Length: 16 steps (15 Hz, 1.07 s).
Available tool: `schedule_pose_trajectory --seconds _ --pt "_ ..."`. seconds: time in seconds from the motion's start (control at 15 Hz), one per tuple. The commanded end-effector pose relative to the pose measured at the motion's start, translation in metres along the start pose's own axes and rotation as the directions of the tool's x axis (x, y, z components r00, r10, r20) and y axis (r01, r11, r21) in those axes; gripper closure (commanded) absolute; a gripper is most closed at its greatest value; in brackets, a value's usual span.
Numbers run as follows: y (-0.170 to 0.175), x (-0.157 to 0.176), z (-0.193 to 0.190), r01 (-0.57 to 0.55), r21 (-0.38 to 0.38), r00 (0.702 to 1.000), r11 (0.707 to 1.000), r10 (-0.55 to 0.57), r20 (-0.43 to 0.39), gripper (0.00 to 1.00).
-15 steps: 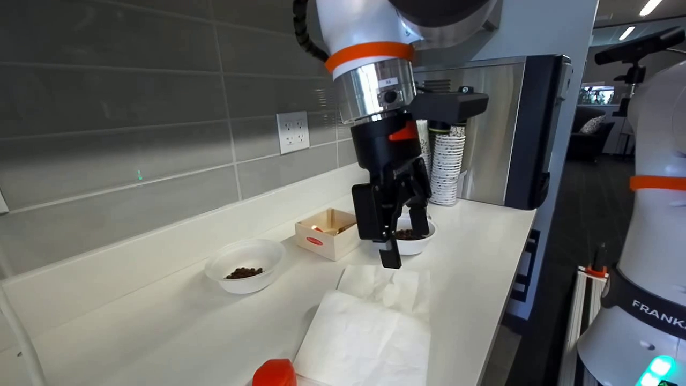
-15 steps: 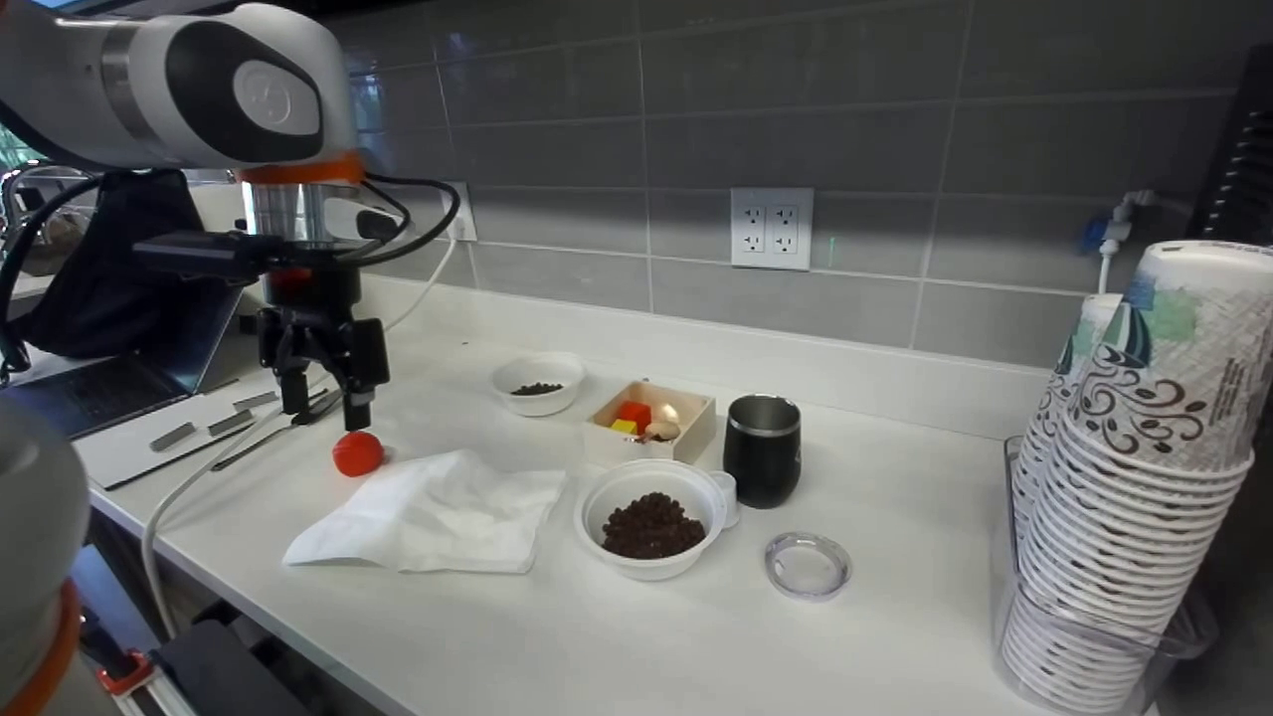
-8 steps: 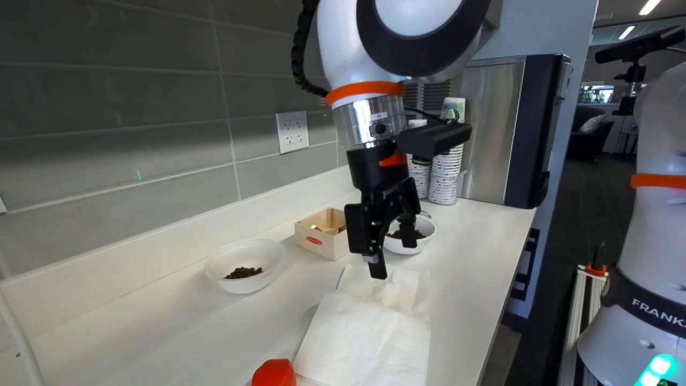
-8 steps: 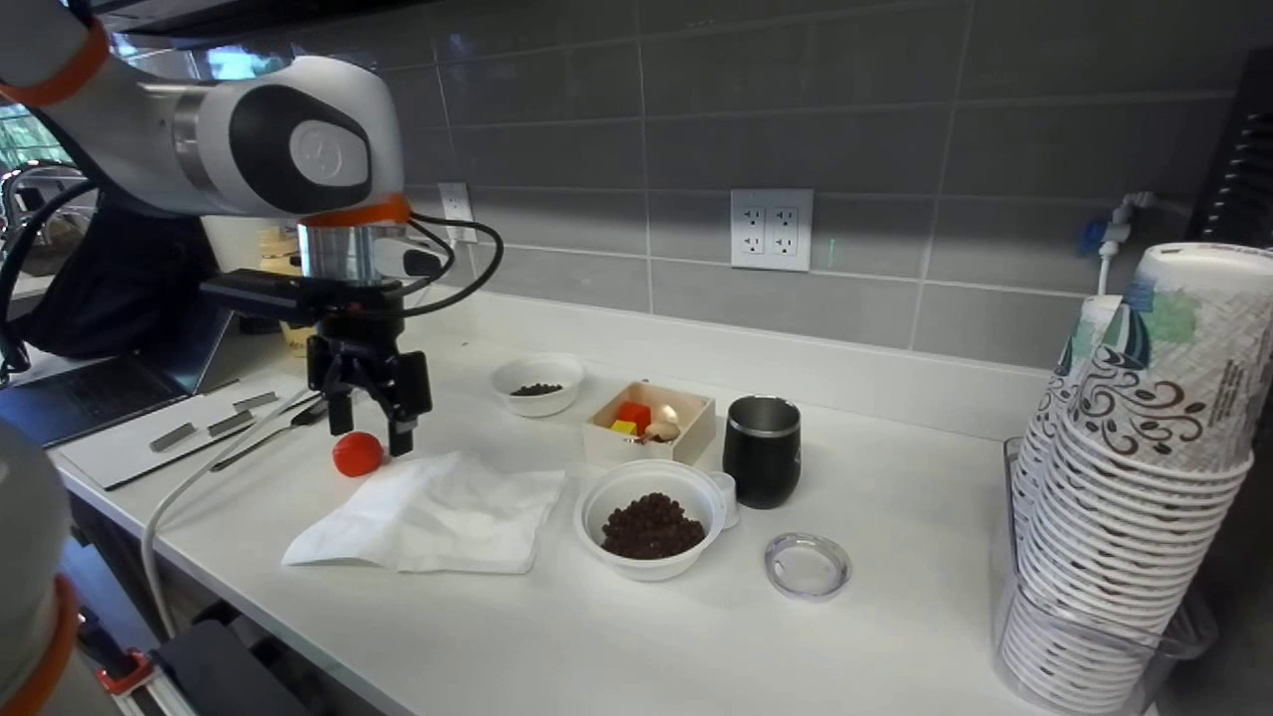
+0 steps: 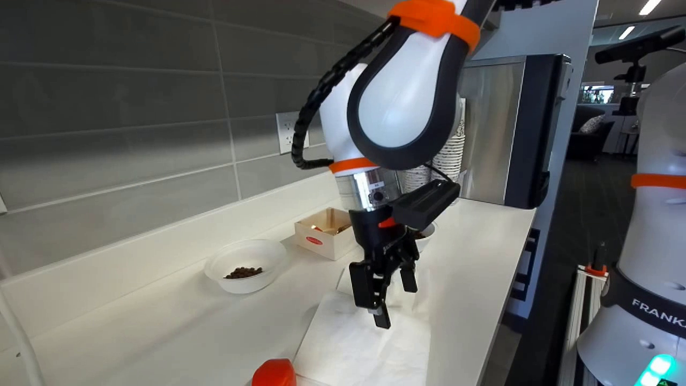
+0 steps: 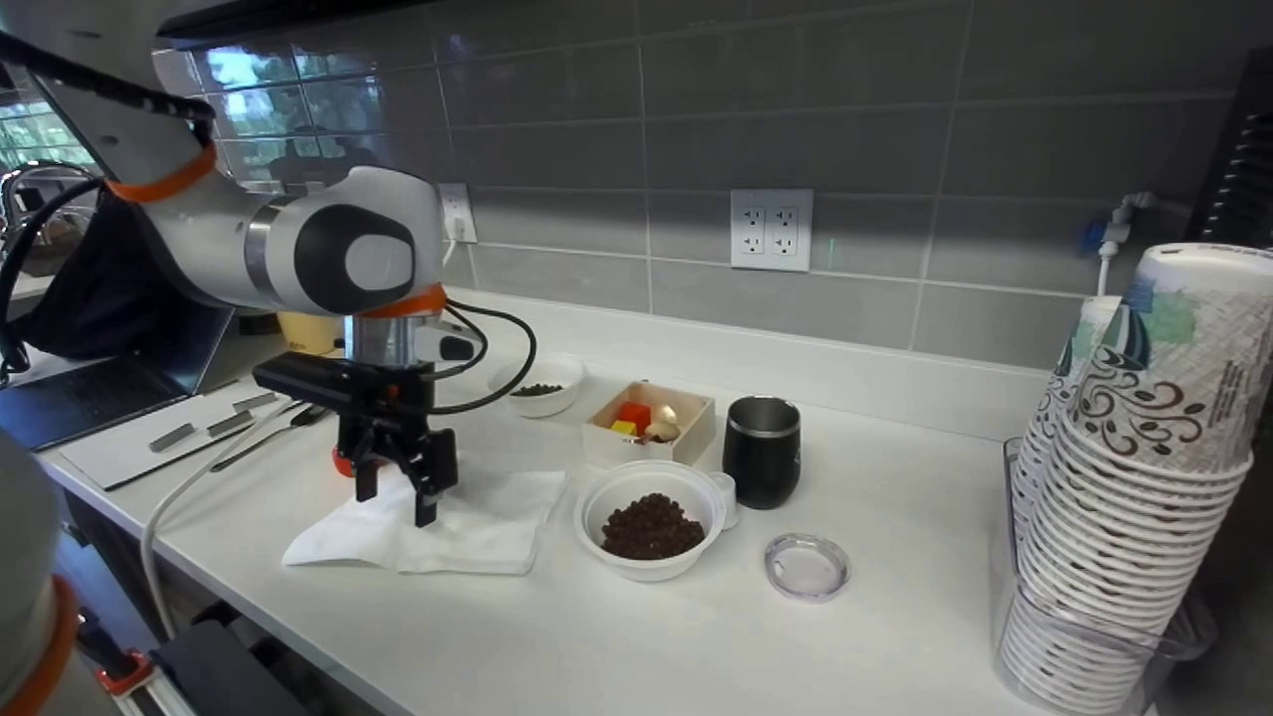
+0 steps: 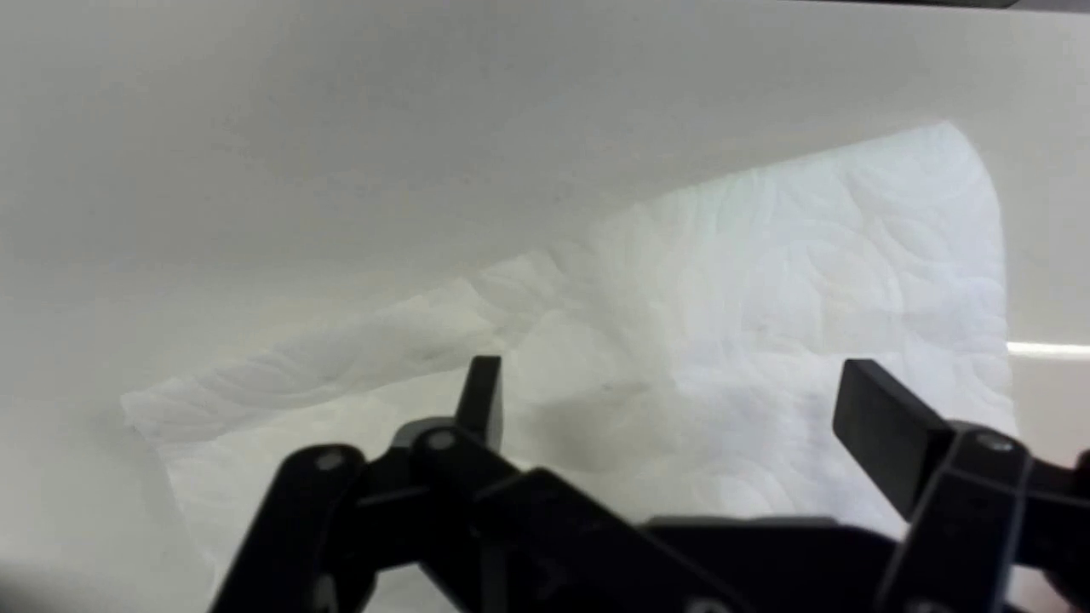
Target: Flip the napkin over
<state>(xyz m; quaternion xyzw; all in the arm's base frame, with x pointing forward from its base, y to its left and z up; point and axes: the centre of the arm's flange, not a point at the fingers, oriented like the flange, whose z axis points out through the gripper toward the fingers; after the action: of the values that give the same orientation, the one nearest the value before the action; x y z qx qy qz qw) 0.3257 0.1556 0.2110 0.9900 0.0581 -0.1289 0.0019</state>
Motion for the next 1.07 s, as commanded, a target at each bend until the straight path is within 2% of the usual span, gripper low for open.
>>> schedule_pose_trajectory --seconds 0.0,0.53,0.8,1.0 --pt "0.015 -0.017 0.043 0.001 0.020 1.000 1.000 -0.001 0.025 0.00" --pt "0.023 -0.012 0.066 -0.018 0.018 0.998 1.000 0.017 0.053 0.00" --pt "0.023 -0.019 0.043 -0.019 0.033 0.999 0.999 0.018 0.029 0.00" --pt "0.015 -0.033 0.012 -0.027 0.010 0.999 1.000 0.027 -0.016 0.00"
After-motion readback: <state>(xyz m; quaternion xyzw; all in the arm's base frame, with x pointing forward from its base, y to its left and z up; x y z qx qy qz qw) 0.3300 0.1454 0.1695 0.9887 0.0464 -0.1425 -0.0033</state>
